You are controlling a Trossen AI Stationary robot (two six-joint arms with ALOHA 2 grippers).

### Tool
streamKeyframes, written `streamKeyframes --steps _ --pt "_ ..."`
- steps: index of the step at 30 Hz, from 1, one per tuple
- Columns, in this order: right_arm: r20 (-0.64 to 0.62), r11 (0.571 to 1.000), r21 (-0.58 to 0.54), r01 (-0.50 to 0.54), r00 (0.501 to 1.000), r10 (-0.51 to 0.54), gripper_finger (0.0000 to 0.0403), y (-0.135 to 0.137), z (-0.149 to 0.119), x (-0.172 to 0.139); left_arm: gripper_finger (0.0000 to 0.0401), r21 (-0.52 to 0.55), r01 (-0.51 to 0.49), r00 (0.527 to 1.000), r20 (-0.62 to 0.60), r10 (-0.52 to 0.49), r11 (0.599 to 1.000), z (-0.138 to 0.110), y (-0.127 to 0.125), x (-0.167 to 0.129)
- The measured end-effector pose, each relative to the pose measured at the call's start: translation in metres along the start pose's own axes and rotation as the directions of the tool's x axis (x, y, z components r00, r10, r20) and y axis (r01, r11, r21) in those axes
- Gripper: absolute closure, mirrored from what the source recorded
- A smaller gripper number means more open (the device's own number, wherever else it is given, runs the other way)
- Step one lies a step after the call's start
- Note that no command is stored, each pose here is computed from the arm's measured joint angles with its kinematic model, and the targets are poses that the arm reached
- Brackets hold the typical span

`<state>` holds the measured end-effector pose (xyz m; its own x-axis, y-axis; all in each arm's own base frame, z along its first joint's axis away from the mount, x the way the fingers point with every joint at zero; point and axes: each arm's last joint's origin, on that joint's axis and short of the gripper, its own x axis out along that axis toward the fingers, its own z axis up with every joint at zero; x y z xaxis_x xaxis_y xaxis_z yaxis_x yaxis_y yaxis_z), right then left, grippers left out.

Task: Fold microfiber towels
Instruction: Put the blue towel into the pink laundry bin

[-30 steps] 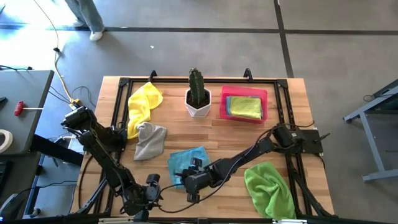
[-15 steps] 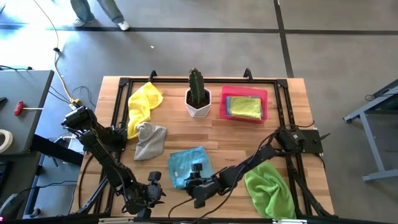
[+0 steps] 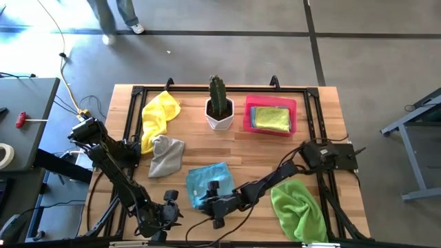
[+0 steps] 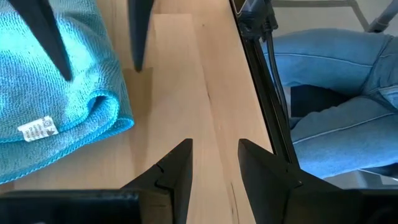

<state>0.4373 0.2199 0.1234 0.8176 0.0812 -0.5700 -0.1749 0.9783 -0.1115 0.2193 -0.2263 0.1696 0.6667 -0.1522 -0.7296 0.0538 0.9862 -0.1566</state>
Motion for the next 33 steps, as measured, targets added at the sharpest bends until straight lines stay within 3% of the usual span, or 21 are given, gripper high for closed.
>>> streamKeyframes --steps 8,23,27,33 --pt "0.011 1.0 0.015 0.007 1.0 -0.007 0.0166 -0.005 -0.008 0.012 0.0282 0.006 -0.003 1.0 -0.014 0.003 1.0 -0.001 0.0 0.0" --pt "-0.146 0.997 0.063 0.038 0.989 -0.029 0.0171 -0.036 -0.019 0.019 0.0282 -0.004 -0.022 0.999 -0.04 0.021 1.0 -0.004 0.002 0.0" --pt "-0.171 0.997 0.08 0.022 0.985 -0.008 0.0214 -0.039 -0.021 0.019 0.0282 -0.007 -0.023 0.999 -0.041 0.022 1.0 -0.004 0.003 0.0" --pt "-0.181 0.995 0.095 0.022 0.983 -0.004 0.0344 -0.039 -0.023 0.019 0.0282 -0.007 -0.024 0.999 -0.042 0.023 1.0 -0.004 0.003 0.0"
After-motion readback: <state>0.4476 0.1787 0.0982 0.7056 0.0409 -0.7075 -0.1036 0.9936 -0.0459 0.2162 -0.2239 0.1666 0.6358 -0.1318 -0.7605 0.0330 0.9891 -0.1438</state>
